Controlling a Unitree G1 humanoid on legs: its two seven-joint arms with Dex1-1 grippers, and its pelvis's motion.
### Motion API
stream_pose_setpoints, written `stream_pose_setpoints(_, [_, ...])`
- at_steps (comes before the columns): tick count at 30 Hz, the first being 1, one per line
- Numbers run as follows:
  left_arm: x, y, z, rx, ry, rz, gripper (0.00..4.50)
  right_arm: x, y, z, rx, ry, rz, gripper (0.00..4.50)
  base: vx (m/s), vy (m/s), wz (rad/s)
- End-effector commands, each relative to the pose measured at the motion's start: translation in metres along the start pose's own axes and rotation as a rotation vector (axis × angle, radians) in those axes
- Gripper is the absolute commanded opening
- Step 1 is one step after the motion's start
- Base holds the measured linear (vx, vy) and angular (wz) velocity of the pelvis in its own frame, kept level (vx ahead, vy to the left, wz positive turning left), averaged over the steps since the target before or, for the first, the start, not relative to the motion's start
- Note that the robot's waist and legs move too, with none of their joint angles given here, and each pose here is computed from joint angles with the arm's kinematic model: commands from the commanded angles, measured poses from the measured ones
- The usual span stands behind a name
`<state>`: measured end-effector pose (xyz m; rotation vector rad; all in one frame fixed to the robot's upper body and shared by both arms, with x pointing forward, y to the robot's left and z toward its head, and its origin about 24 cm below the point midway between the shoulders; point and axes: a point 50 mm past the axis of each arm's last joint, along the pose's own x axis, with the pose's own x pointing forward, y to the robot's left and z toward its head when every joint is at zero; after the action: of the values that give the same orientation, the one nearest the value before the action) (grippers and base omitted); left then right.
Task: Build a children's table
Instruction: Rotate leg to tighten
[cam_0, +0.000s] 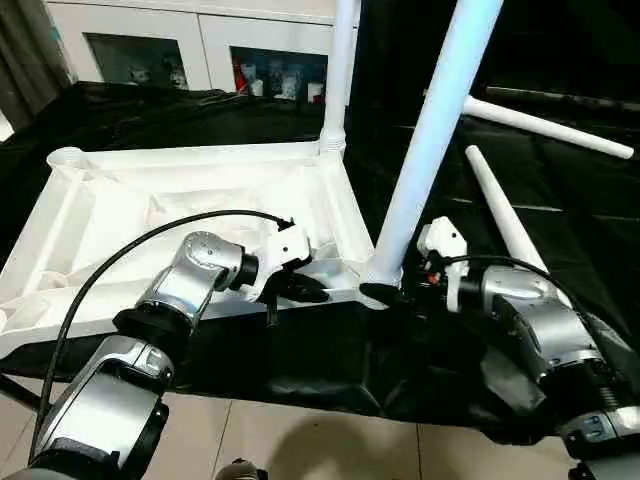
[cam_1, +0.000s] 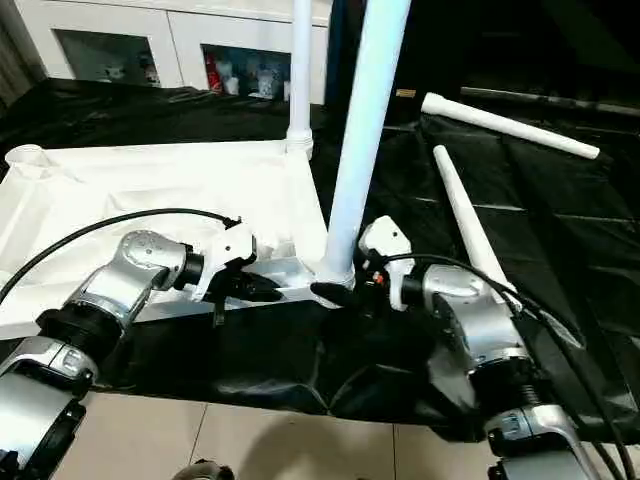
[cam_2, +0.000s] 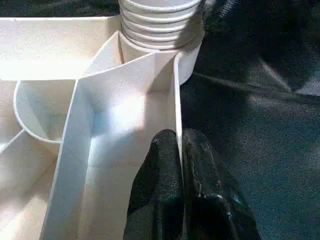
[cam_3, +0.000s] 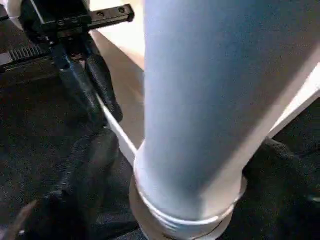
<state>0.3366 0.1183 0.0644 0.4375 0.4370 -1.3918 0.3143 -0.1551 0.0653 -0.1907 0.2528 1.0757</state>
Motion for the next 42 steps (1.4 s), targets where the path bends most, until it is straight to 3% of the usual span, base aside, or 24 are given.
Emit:
stream_pose_setpoints(1, [0.002,0.002,0.022,0.092,-0.065,-0.023,0.0,0.002,0.001,0.0,-0.016,0.022,0.013,3.48,0.0,0.0,0.0])
stream_pose_setpoints(8, [0.002,0.002,0.021,0.09,-0.059,-0.023,0.0,0.003,0.003,-0.002,-0.017,0.031,0.012,2.82,0.0,0.0,0.0])
stream_pose_setpoints(14, [0.001,0.002,0.02,0.088,-0.057,-0.021,0.0,0.003,0.003,-0.008,0.008,0.046,-0.008,2.69,0.0,0.0,0.0])
stream_pose_setpoints(20, [0.007,0.012,0.015,0.042,-0.015,0.135,0.0,0.007,-0.005,-0.036,0.197,0.112,-0.207,2.66,0.0,0.0,0.0])
stream_pose_setpoints(22, [0.014,0.021,0.012,-0.033,0.008,0.287,0.0,0.015,-0.009,-0.047,0.273,0.154,-0.361,2.65,0.0,0.0,0.0])
stream_pose_setpoints(24, [0.028,0.027,0.018,-0.174,-0.02,0.444,0.0,0.029,-0.012,-0.055,0.376,0.187,-0.549,2.65,0.0,0.0,0.0])
stream_pose_setpoints(26, [0.04,0.027,0.024,-0.236,-0.032,0.501,0.0,0.038,-0.013,-0.054,0.417,0.188,-0.641,2.65,0.0,0.0,0.0])
stream_pose_setpoints(28, [0.044,0.027,0.026,-0.247,-0.033,0.509,0.0,0.041,-0.013,-0.053,0.429,0.186,-0.664,2.64,0.0,0.0,0.0])
stream_pose_setpoints(29, [0.057,0.023,0.037,-0.26,-0.051,0.525,0.0,0.051,-0.014,-0.049,0.432,0.193,-0.72,2.64,0.0,0.0,0.0])
stream_pose_setpoints(33, [0.075,0.016,0.052,-0.247,-0.067,0.503,0.0,0.068,-0.013,-0.038,0.423,0.187,-0.755,2.64,0.0,0.0,0.0])
stream_pose_setpoints(38, [0.07,0.019,0.049,-0.198,-0.053,0.522,0.0,0.075,-0.015,-0.026,0.423,0.111,-0.734,2.64,0.0,0.0,0.0])
stream_pose_setpoints(39, [0.069,0.019,0.048,-0.192,-0.051,0.522,0.0,0.075,-0.016,-0.025,0.432,0.098,-0.73,3.2,0.0,0.0,0.0])
stream_pose_setpoints(42, [0.063,0.02,0.044,-0.153,-0.043,0.512,0.0,0.074,-0.02,-0.017,0.437,0.032,-0.712,3.4,0.0,0.0,0.0])
